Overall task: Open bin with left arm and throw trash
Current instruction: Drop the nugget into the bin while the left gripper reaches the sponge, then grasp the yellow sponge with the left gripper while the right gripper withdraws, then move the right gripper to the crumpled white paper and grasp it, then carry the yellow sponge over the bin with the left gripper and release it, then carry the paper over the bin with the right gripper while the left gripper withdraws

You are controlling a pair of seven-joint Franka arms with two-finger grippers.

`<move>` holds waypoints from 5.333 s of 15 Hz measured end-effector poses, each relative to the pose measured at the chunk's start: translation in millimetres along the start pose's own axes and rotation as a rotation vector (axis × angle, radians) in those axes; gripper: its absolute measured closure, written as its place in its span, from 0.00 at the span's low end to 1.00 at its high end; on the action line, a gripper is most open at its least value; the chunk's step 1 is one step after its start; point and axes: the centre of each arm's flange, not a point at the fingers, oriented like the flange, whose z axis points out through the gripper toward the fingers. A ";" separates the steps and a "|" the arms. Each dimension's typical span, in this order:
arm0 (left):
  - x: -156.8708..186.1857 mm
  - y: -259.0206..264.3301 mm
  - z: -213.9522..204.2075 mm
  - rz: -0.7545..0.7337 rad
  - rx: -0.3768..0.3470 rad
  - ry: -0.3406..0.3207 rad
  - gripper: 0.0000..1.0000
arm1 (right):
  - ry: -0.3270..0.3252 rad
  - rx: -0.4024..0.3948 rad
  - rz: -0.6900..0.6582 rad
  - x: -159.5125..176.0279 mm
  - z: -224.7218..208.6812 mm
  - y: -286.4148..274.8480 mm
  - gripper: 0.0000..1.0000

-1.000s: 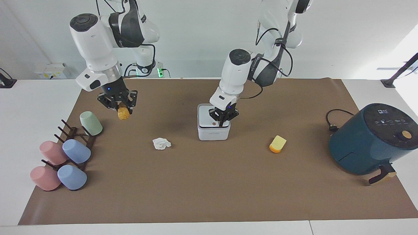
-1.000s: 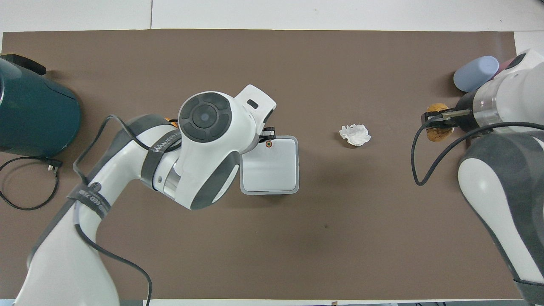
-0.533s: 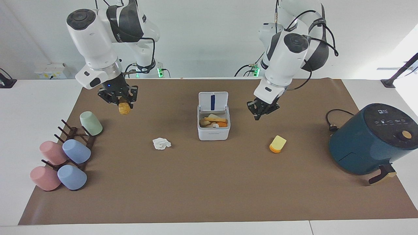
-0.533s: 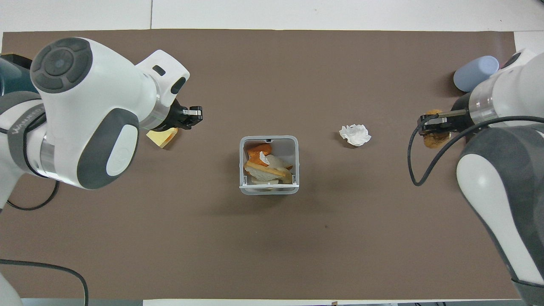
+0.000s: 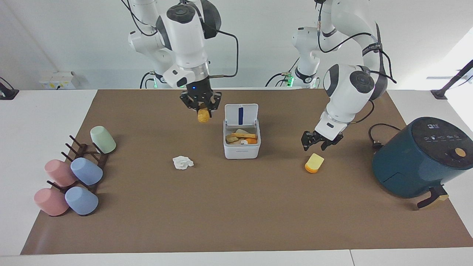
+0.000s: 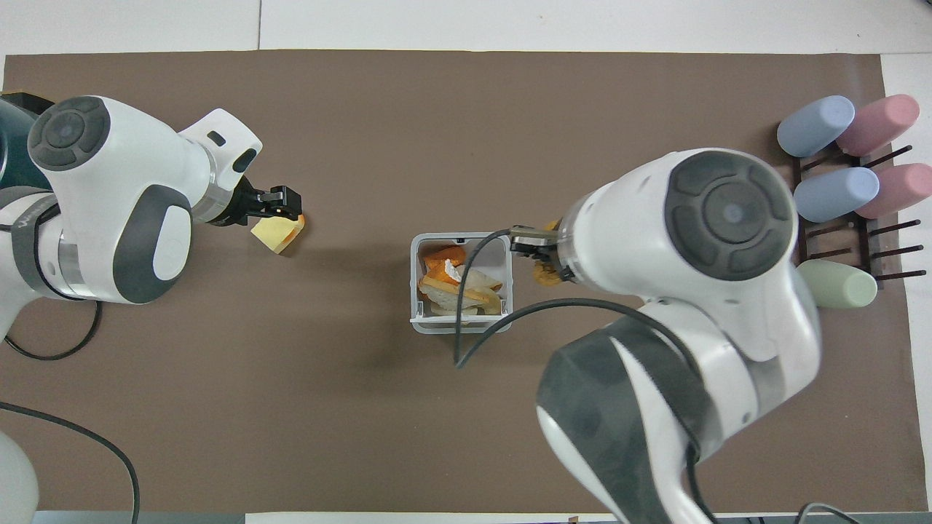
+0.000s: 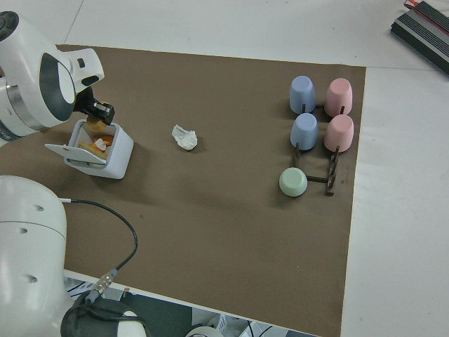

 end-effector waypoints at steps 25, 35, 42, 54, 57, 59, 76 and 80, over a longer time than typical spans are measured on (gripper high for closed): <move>6.1 -12.6 100.5 -1.650 0.039 0.112 0.00 | -0.041 0.017 -0.068 -13.1 25.4 -42.0 0.00; 6.8 -13.6 101.2 -1.653 0.034 0.115 0.79 | 0.043 -0.032 -0.331 79.3 83.9 140.3 0.00; 9.1 -12.7 98.2 -1.646 0.021 0.122 0.88 | 0.073 -0.039 -0.440 81.6 176.0 186.1 0.00; 18.9 112.9 -51.9 -1.165 -0.172 0.176 0.91 | 0.090 -0.037 -0.546 82.1 216.5 190.5 0.66; -24.1 184.6 -55.6 -0.846 -0.178 0.140 0.91 | 0.098 -0.037 -0.546 83.2 212.4 189.9 0.94; -49.6 214.0 -46.4 -0.650 -0.156 0.111 0.91 | 0.117 -0.035 -0.548 85.4 194.6 186.7 0.96; -115.4 244.9 19.0 -0.203 -0.120 0.005 0.91 | -0.018 -0.078 -0.379 78.7 -23.7 213.6 0.96; -113.6 243.5 20.9 -0.207 -0.124 0.009 0.85 | -0.021 -0.078 -0.365 78.8 -21.7 212.5 0.96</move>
